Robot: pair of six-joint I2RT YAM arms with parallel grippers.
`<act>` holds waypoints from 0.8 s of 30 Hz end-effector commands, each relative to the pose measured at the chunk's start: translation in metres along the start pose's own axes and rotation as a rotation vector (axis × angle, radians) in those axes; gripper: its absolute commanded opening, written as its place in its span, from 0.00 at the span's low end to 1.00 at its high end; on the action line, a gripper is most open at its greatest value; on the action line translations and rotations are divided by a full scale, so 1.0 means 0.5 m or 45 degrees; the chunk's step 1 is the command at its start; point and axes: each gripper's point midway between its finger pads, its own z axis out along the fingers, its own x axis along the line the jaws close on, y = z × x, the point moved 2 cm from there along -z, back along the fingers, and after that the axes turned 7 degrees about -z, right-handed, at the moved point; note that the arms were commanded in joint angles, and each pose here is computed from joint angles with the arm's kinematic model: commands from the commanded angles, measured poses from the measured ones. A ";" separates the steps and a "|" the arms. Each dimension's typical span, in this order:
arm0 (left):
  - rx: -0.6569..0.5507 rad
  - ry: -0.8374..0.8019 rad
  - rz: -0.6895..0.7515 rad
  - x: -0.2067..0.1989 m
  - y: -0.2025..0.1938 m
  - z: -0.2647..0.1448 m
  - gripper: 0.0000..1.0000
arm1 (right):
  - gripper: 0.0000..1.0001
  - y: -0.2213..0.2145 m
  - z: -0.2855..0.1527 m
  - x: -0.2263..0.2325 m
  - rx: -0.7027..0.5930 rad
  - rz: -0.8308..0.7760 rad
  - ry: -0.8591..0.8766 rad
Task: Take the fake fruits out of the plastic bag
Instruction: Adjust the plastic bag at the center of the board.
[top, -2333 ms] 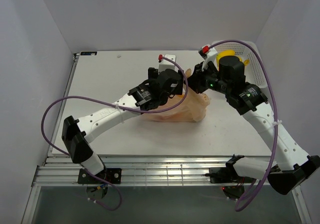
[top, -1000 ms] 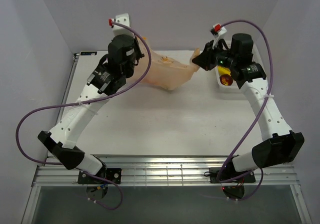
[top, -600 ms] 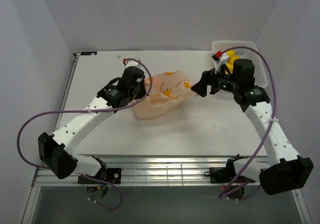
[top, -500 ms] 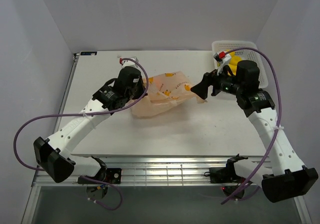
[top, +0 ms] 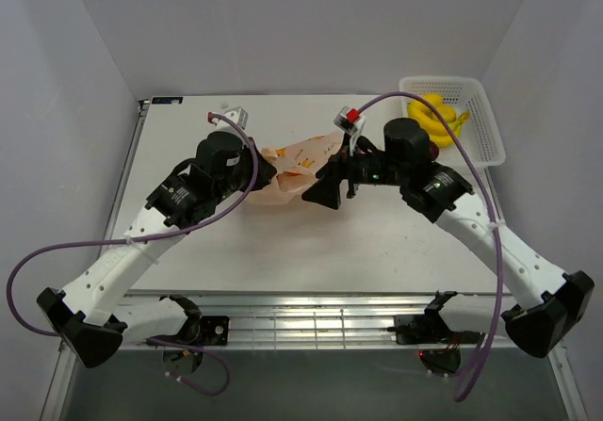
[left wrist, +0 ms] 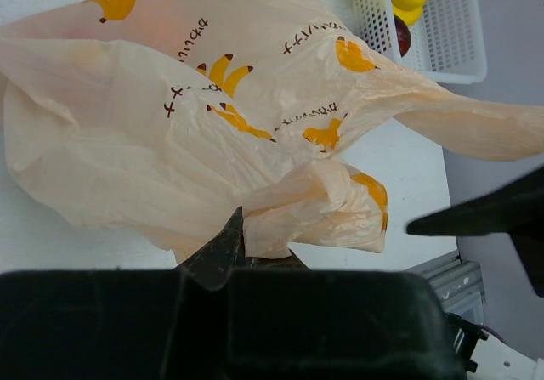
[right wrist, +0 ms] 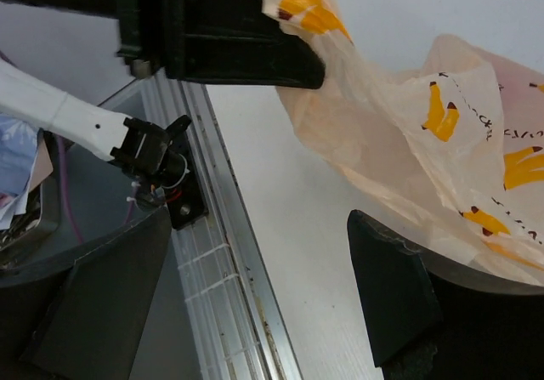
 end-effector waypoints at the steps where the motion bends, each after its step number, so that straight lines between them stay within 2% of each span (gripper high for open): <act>1: 0.018 -0.063 -0.016 -0.013 -0.008 -0.014 0.00 | 0.90 0.015 0.063 -0.033 -0.034 0.052 -0.052; 6: 0.022 -0.053 -0.022 -0.010 -0.011 -0.011 0.00 | 0.90 0.008 0.113 -0.098 0.005 0.108 -0.195; 11: -0.008 -0.040 -0.035 -0.007 -0.002 -0.014 0.00 | 0.90 -0.064 0.149 -0.157 0.152 0.180 -0.310; 18: -0.012 -0.027 -0.054 -0.004 -0.004 -0.010 0.00 | 0.90 -0.095 0.180 -0.169 0.261 0.284 -0.306; 24: -0.002 -0.002 -0.070 0.001 -0.009 0.002 0.00 | 0.90 -0.026 0.117 -0.144 0.141 0.173 -0.397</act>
